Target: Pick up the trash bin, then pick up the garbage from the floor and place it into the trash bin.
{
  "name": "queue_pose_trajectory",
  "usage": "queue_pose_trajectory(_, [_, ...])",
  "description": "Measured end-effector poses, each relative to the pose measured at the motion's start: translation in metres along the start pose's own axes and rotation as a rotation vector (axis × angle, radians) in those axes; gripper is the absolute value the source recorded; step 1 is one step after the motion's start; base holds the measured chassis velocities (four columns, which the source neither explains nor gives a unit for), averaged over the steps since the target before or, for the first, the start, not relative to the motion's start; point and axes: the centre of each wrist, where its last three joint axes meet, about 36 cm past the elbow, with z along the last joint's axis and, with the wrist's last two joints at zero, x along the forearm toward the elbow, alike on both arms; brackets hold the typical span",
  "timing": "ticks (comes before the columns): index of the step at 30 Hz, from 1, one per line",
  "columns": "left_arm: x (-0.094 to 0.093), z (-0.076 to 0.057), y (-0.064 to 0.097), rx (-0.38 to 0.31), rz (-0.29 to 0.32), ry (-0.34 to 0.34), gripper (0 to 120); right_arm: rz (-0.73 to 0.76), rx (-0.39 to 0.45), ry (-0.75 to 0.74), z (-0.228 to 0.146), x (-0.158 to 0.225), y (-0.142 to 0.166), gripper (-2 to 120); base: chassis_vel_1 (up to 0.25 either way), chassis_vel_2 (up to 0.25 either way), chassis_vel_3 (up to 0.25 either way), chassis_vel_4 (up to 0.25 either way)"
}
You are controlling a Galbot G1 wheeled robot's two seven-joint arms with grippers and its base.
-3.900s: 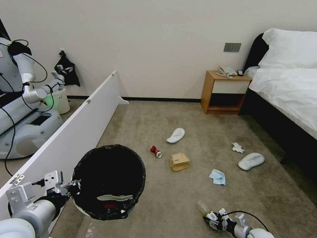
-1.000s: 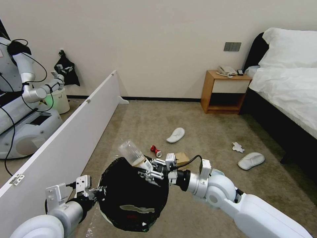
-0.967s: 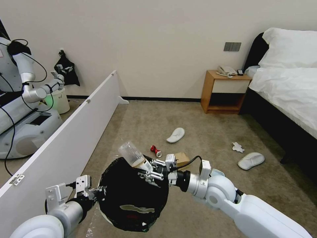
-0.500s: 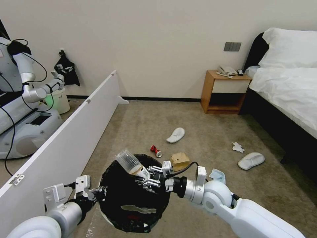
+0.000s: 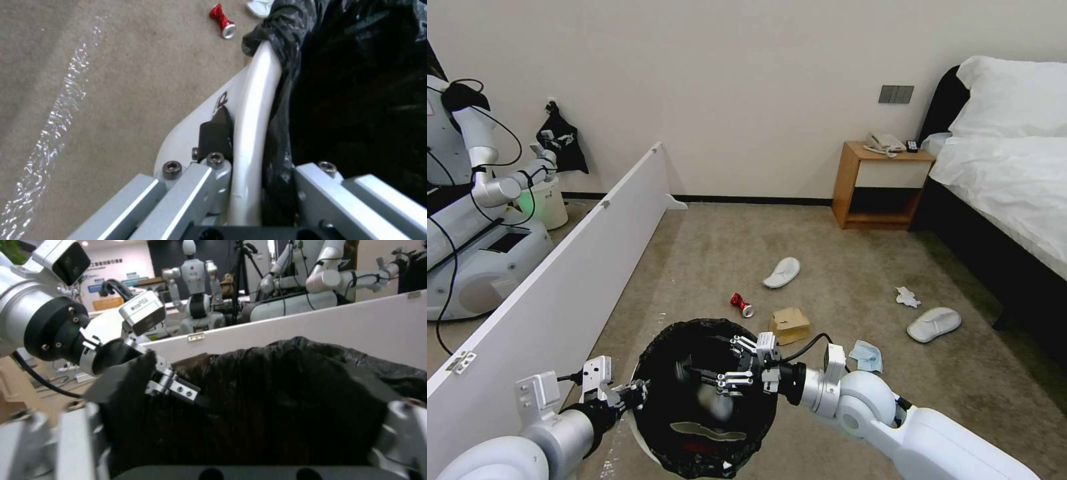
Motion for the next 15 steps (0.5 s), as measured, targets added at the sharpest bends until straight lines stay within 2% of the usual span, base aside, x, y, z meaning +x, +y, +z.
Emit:
queue_pose_trajectory(1, [0.0, 0.0, 0.0, 0.0, 0.0, 0.0, 2, 0.0, 0.0, 0.0, 0.0, 0.0, 0.0, 90, 0.0, 0.0, 0.0, 0.0])
queue_pose_trajectory(2, [-0.0001, 0.0002, -0.0001, 0.0, 0.0, 0.0, 2, -0.003, 0.0, 0.001, -0.0001, 0.0002, 0.0005, 96, 0.0, 0.0, 0.0, 0.0])
queue_pose_trajectory(4, [-0.0002, 0.0006, 0.0, -0.001, -0.002, 0.001, 2, -0.006, 0.002, 0.0, -0.0007, 0.0003, 0.0011, 99, 0.0, 0.0, 0.0, 0.0])
queue_pose_trajectory(15, [-0.0022, 0.0006, 0.0024, 0.0, -0.01, 0.0, 2, -0.02, 0.024, -0.037, -0.0073, 0.0044, 0.0029, 100, 0.0, 0.0, 0.0, 0.0])
